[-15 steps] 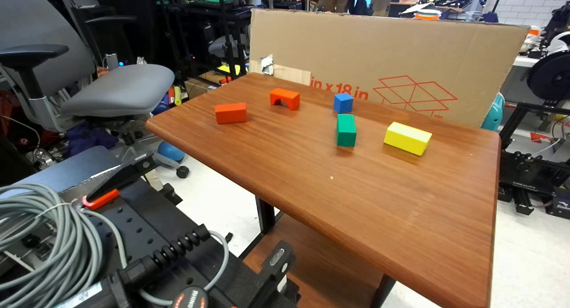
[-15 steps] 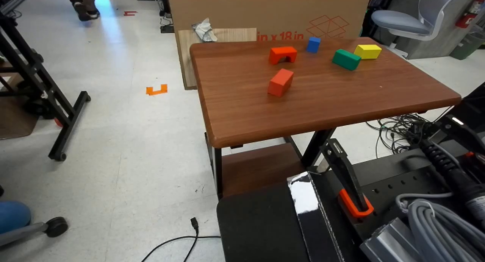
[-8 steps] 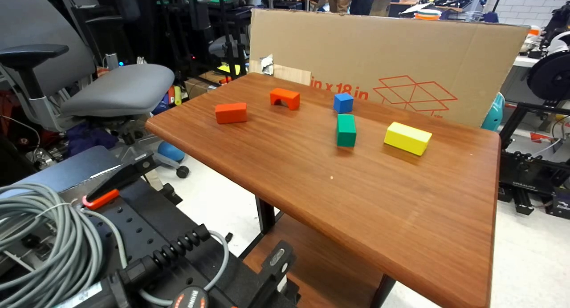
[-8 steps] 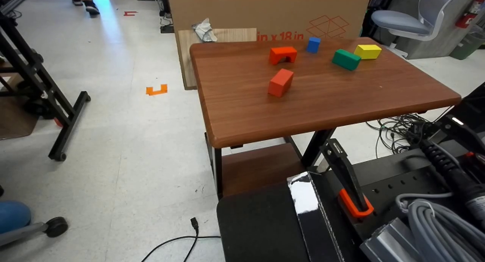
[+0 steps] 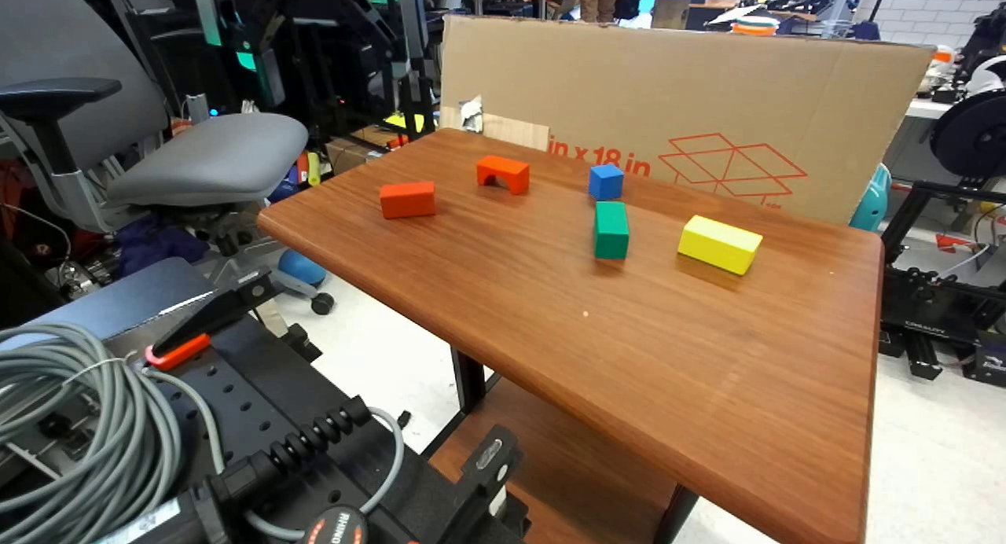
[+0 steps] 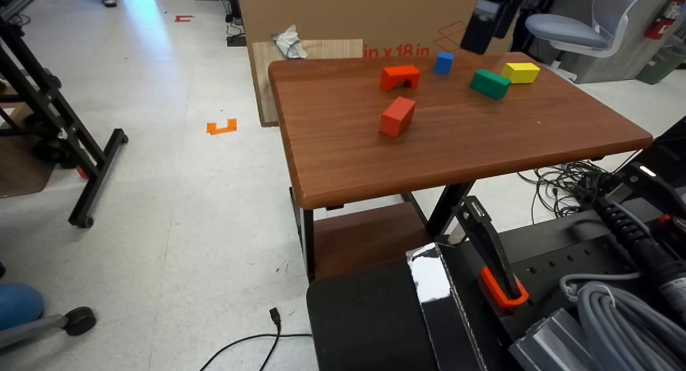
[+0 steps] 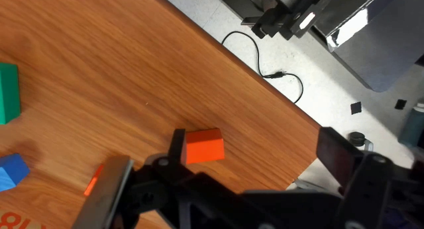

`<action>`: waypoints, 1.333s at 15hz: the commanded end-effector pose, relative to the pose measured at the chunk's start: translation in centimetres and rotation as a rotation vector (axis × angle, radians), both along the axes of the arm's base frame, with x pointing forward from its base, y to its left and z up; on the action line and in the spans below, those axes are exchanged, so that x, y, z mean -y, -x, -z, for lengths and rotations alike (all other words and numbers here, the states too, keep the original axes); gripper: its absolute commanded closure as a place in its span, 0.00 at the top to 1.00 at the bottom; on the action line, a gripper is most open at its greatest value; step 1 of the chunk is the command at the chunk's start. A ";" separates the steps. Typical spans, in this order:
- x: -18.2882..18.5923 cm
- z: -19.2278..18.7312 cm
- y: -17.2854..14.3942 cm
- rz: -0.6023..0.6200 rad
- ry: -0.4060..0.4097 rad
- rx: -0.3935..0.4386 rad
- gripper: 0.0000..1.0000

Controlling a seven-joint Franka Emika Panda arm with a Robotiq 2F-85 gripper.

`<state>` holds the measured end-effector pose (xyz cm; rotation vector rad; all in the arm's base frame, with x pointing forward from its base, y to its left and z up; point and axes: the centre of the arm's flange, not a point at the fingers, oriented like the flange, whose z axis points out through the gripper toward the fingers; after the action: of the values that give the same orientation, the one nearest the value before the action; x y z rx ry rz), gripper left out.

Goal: Pick up the pinch object from the table and put it on the yellow object

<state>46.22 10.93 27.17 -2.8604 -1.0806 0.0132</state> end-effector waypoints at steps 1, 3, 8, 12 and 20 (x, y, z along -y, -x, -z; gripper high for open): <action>-1.4 2.3 -3.6 0.026 0.030 0.009 1.00; -1.7 3.4 -4.7 0.043 0.044 0.002 1.00; -2.6 6.0 -6.9 0.055 0.103 -0.001 1.00; -3.1 8.1 -7.6 0.011 0.170 0.017 1.00; -5.2 11.5 -6.8 -0.070 0.258 0.006 1.00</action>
<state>52.49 15.03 16.91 -3.0239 -1.2239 0.1809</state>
